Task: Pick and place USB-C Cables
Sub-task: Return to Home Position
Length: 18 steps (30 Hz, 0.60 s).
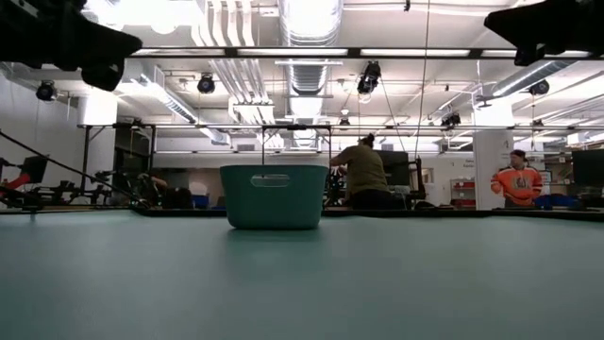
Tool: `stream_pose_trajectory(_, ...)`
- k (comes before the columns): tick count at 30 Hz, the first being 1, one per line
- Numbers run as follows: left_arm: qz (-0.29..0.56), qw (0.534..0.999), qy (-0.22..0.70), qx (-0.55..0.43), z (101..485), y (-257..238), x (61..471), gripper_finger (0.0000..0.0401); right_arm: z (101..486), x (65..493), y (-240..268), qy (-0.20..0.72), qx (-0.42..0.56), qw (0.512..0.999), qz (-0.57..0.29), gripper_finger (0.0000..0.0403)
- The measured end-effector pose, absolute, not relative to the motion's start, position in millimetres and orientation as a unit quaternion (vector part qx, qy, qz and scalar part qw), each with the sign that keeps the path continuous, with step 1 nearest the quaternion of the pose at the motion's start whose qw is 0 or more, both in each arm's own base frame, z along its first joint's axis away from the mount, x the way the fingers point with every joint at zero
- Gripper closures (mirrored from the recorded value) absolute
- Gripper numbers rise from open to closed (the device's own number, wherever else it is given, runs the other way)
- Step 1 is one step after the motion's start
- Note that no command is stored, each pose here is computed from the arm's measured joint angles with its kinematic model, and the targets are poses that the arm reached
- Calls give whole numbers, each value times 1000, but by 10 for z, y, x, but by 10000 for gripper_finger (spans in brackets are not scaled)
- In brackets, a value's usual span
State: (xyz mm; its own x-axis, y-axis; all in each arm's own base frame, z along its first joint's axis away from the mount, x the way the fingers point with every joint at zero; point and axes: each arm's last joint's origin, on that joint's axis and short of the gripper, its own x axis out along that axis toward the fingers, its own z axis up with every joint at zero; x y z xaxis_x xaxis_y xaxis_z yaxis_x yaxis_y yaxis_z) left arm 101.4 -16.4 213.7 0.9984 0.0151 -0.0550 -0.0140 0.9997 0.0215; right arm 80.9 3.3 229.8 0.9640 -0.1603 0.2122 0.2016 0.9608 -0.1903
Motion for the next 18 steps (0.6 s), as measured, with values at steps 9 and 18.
stream_pose_trajectory(9,7,1000,-6,2,1932,-141,912,401,2272,804,54,-106,-115,986,-54,356)
stream_pose_trajectory(18,7,1000,-3,3,1825,-143,922,401,2092,868,64,-87,-112,989,-51,356)
